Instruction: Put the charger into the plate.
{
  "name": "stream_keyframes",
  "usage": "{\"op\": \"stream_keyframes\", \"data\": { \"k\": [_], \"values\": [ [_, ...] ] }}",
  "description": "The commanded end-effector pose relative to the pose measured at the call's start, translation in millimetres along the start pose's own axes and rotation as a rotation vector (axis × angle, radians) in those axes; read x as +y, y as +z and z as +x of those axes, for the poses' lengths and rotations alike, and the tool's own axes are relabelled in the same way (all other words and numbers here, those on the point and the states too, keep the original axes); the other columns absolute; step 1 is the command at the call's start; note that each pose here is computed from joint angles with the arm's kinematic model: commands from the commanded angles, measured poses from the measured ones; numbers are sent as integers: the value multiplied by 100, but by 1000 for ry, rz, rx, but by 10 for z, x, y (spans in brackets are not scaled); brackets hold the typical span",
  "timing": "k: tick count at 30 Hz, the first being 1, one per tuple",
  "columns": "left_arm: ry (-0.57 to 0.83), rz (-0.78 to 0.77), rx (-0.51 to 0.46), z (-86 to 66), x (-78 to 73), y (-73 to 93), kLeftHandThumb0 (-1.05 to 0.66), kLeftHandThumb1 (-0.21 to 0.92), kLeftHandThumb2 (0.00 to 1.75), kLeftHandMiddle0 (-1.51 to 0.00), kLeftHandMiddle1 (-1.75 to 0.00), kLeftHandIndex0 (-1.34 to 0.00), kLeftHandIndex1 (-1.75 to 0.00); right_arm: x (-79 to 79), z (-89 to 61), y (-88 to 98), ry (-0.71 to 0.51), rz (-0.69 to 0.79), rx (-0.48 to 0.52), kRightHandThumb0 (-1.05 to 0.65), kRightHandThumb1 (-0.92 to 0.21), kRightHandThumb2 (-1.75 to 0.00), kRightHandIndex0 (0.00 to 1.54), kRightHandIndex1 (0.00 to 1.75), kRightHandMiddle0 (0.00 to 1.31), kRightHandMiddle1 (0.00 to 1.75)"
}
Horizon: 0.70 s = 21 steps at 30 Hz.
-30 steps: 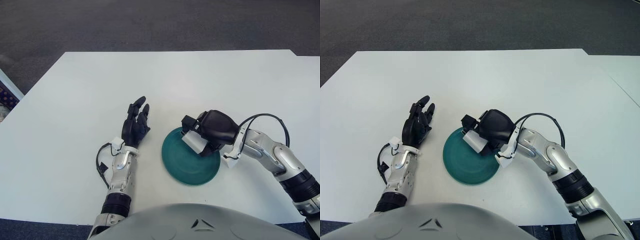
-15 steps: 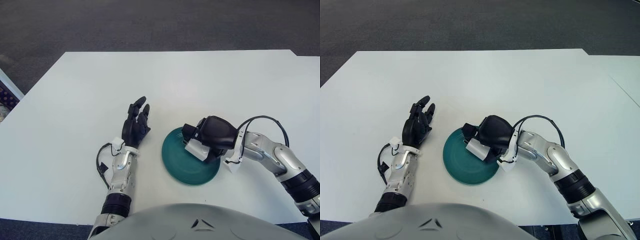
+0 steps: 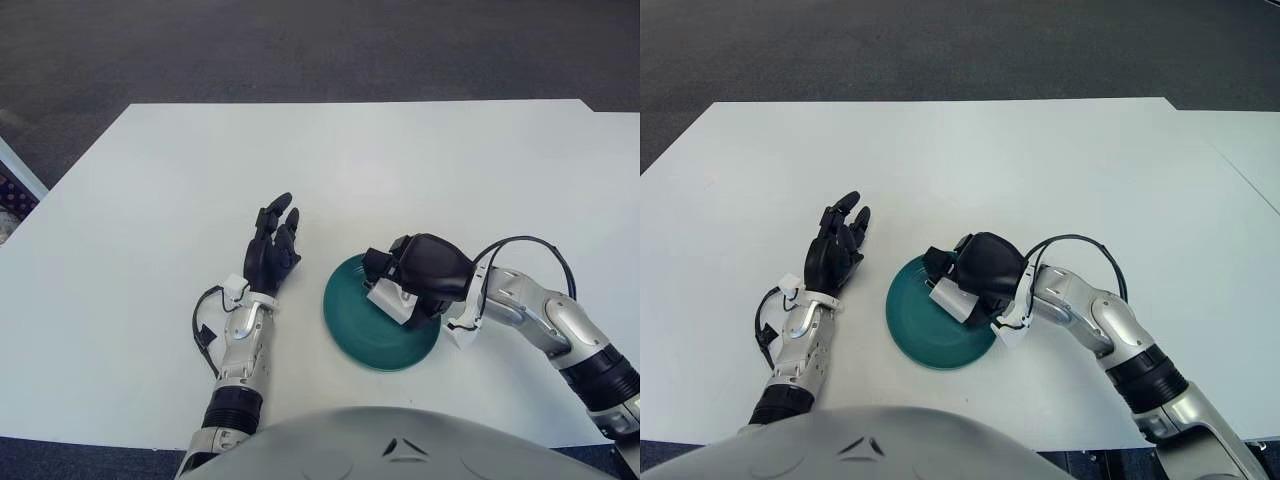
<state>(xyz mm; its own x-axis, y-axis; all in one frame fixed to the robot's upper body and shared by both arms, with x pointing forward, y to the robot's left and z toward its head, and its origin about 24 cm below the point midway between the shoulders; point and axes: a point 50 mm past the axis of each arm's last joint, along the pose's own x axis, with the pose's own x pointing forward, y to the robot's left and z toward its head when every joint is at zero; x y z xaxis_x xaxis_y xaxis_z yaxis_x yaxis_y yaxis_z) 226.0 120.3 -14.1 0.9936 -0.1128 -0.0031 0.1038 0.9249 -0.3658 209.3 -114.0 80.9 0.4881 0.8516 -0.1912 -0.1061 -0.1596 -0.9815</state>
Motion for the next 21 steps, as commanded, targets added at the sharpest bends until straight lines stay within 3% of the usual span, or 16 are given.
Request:
{"op": "stream_keyframes", "data": {
  "k": [1,4,6,9,13,21],
  "values": [
    [92,-84,149,-170,33,-305,-80,92,88,-25,0,0,-70,-123,-25,24,-80,11,28,-78,-91,-77,20,143,5,140],
    [119,-96,155,-171,16,-305,-79,92,88,-22,0,0,-66,-126,-38,28,-104,30,49,-83,-92,-80,16,108,2,117],
    [132,-90,148,-180,-46,-267,-78,92,87,-22,0,0,-65,-103,-55,27,-106,31,62,-86,-92,-85,21,72,1,93],
    [148,-76,134,-184,-115,-197,-77,92,88,-23,-1,0,-66,-42,-73,20,-107,29,77,-89,-92,-90,27,38,0,72],
    [161,-77,136,-182,-108,-188,-75,92,88,-24,-1,0,-68,-18,-73,19,-123,30,78,-92,-92,-93,30,17,0,56],
    [145,-107,96,-209,-87,-169,-72,92,87,-30,-3,0,-73,-11,-64,23,-142,57,65,-102,-92,-98,24,5,0,37]
  ]
}}
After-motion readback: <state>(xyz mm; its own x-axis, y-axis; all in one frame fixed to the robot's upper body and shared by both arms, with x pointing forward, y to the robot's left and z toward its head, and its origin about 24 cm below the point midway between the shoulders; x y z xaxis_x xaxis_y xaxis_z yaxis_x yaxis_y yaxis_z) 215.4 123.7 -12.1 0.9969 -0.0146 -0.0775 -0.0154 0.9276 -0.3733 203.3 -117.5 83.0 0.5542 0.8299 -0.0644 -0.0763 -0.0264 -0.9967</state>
